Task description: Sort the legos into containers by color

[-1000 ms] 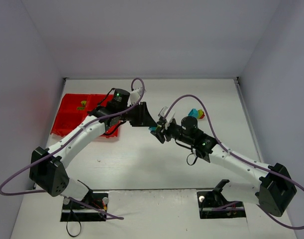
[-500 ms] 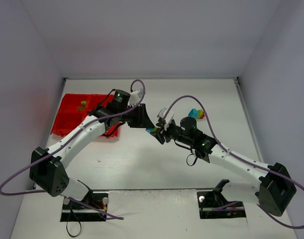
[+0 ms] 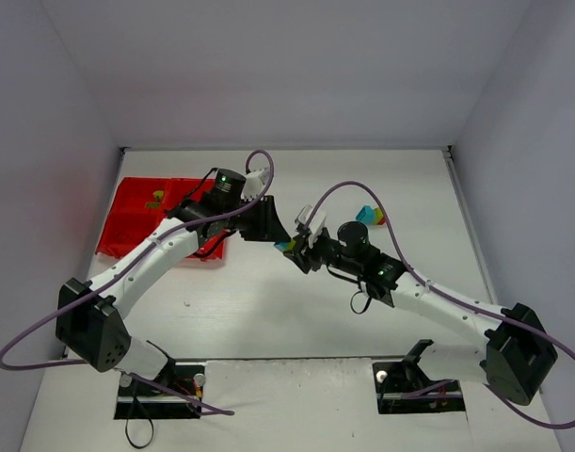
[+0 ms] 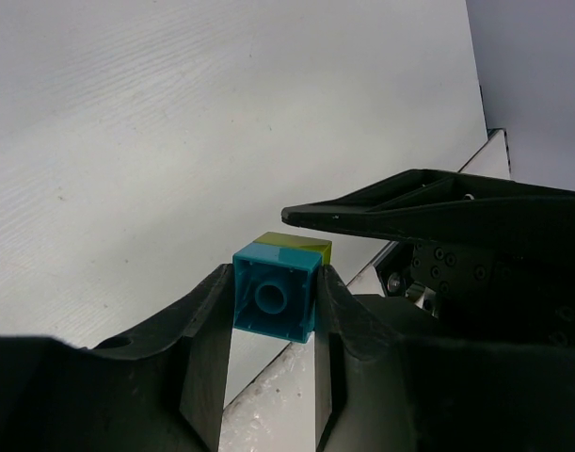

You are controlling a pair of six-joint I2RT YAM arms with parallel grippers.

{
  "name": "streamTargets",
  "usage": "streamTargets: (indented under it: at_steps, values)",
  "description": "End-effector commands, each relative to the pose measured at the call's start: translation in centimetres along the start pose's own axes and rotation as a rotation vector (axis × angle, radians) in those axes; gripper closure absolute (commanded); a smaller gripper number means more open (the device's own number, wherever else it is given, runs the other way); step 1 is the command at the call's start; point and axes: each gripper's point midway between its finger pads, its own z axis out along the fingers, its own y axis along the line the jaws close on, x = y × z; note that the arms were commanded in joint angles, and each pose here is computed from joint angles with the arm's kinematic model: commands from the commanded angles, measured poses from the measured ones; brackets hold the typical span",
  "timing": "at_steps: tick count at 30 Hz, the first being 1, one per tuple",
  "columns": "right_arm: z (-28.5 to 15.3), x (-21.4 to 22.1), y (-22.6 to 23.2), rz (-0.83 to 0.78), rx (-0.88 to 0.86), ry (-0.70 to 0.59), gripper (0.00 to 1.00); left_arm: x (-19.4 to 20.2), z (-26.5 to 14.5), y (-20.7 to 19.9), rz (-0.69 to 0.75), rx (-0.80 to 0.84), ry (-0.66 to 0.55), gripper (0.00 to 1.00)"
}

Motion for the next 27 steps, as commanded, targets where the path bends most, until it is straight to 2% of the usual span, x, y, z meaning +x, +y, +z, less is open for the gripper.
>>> streamTargets:
  at_steps: [1,3,4,5,7,13,24,27]
  values:
    - [0.4,-2.4,-0.4,-0.016,0.014,-0.092,0.59,-2.3,-2.1,-3.0,0.069,0.074,-0.086,1.00]
    - [0.4,-2.4,-0.4,-0.016,0.010,-0.092,0.59,-2.3,-2.1,-3.1,0.068,0.078,-0.087,1.00]
    - [0.5,-2.5,-0.3,-0.018,0.005,-0.093,0.77,-2.3,-2.0,-3.1,0.066,0.080,-0.086,1.00]
    - [0.5,-2.4,-0.3,-0.017,0.002,-0.090,0.87,-2.3,-2.0,-3.1,0.067,0.078,-0.083,1.00]
    - [0.6,-2.2,-0.4,-0.016,0.009,-0.085,1.00,-2.3,-2.0,-3.0,0.063,0.075,-0.083,1.00]
    - [0.2,-1.2,-0.7,-0.014,0.034,-0.068,1.00,-2.8,-2.6,-1.1,0.054,-0.004,-0.084,1.00]
    - [-0.1,1.2,-1.1,0.005,0.075,-0.029,1.00,-5.3,-6.6,3.1,-0.014,-0.074,-0.171,1.00]
    - [-0.2,1.4,-1.3,0.012,0.089,-0.026,1.00,-6.0,-7.7,6.4,-0.027,-0.204,-0.196,1.00]
